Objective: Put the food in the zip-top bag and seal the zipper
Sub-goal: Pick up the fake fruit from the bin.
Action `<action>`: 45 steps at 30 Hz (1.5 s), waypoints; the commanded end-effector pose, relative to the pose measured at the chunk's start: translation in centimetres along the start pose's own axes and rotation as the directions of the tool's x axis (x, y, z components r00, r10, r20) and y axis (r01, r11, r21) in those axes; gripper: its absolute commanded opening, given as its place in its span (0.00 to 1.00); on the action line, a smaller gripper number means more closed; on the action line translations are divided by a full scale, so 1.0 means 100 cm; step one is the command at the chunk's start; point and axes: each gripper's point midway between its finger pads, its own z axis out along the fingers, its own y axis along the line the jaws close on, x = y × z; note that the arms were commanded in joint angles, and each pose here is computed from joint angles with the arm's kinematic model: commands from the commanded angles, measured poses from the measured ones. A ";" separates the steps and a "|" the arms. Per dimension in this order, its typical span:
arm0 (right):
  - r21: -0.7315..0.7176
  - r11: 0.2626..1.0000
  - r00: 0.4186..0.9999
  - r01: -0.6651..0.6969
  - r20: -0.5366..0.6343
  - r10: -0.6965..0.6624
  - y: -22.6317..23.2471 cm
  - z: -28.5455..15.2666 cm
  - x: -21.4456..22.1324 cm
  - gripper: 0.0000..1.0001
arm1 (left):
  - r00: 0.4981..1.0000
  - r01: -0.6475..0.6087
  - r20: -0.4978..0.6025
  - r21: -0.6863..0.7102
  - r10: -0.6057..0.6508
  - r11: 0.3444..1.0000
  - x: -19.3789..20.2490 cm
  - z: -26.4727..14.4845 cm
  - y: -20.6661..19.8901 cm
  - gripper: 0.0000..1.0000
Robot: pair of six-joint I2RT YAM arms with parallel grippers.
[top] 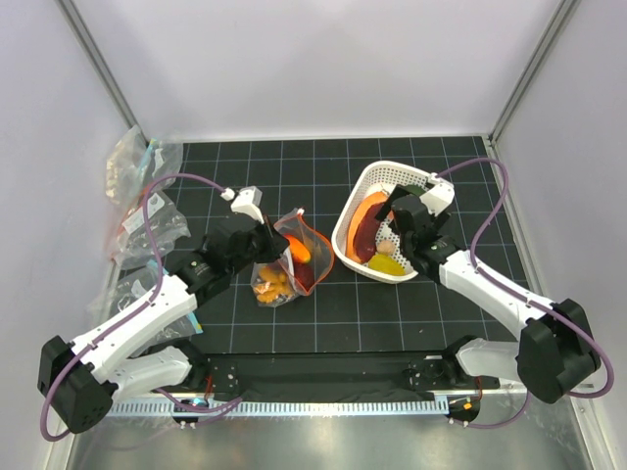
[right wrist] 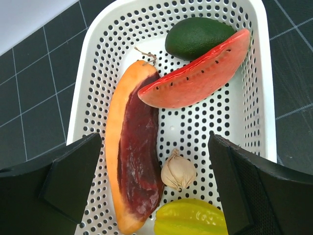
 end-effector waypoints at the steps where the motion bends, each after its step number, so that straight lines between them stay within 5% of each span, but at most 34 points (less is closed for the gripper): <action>1: -0.030 0.996 0.992 -0.083 0.089 0.086 0.012 -0.003 -0.029 0.98 | 0.998 0.007 0.055 0.055 -0.010 0.998 -0.022 -0.002 -0.018 0.01; 8: 0.039 0.983 0.974 -0.180 0.144 0.172 0.011 0.038 -0.052 0.96 | 0.999 0.001 0.052 0.050 -0.004 0.999 -0.021 0.000 -0.018 0.01; 15: -0.083 0.970 0.971 -0.230 0.049 0.234 0.043 0.107 -0.064 0.78 | 0.999 0.000 0.043 0.043 -0.002 0.999 -0.019 0.003 -0.017 0.01; 25: 0.069 0.971 0.973 -0.227 -0.014 0.229 0.021 0.181 -0.033 0.80 | 0.999 0.000 0.054 0.061 -0.004 0.998 -0.022 -0.003 -0.020 0.01; 45: 0.153 0.936 0.947 -0.317 0.102 0.304 -0.024 0.139 -0.044 0.84 | 0.999 -0.002 0.043 0.048 0.000 0.999 -0.019 0.002 -0.018 0.01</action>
